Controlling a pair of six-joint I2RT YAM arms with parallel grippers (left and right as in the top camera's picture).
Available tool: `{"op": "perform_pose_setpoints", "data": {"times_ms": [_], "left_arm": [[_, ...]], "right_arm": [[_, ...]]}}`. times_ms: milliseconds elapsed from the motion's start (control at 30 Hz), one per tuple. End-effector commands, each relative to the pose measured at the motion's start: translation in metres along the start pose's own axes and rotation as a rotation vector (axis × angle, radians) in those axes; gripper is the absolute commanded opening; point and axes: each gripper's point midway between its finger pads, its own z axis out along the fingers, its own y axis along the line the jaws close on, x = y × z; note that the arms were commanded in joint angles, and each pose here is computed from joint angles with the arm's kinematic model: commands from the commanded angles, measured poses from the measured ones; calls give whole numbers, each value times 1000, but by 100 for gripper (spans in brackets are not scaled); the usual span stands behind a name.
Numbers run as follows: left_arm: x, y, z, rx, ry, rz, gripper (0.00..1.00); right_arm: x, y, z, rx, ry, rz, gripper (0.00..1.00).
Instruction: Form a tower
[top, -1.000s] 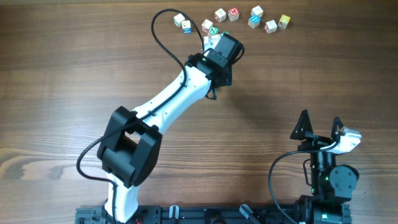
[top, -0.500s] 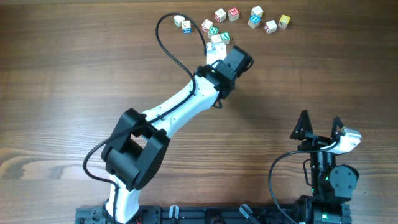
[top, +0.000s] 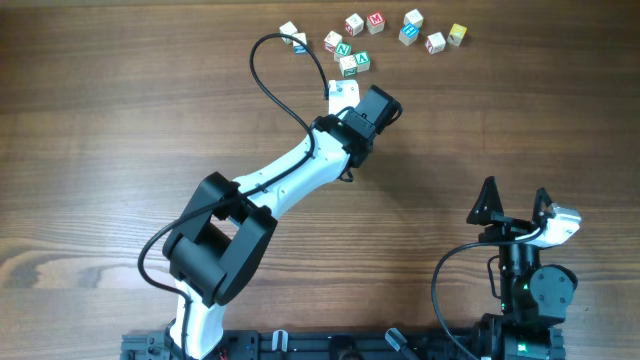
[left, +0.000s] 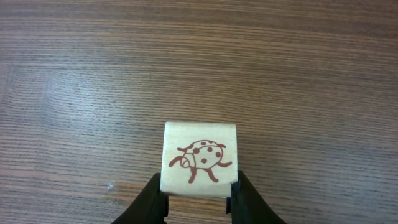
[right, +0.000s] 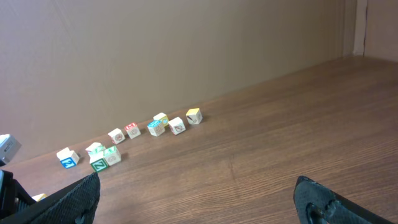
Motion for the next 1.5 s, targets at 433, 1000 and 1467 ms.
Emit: {"op": "perform_pose_setpoints", "data": {"times_ms": [433,1000,1467], "left_arm": [[14,-5,5,29,51,-4,27],[21,-3,12,36,43,-3,35],[22,-3,12,35,45,-2,48]], "right_arm": [[0,0,0,-4,0,-13,100],[0,0,0,-4,0,-13,100],[0,0,0,-4,0,-13,100]]}}
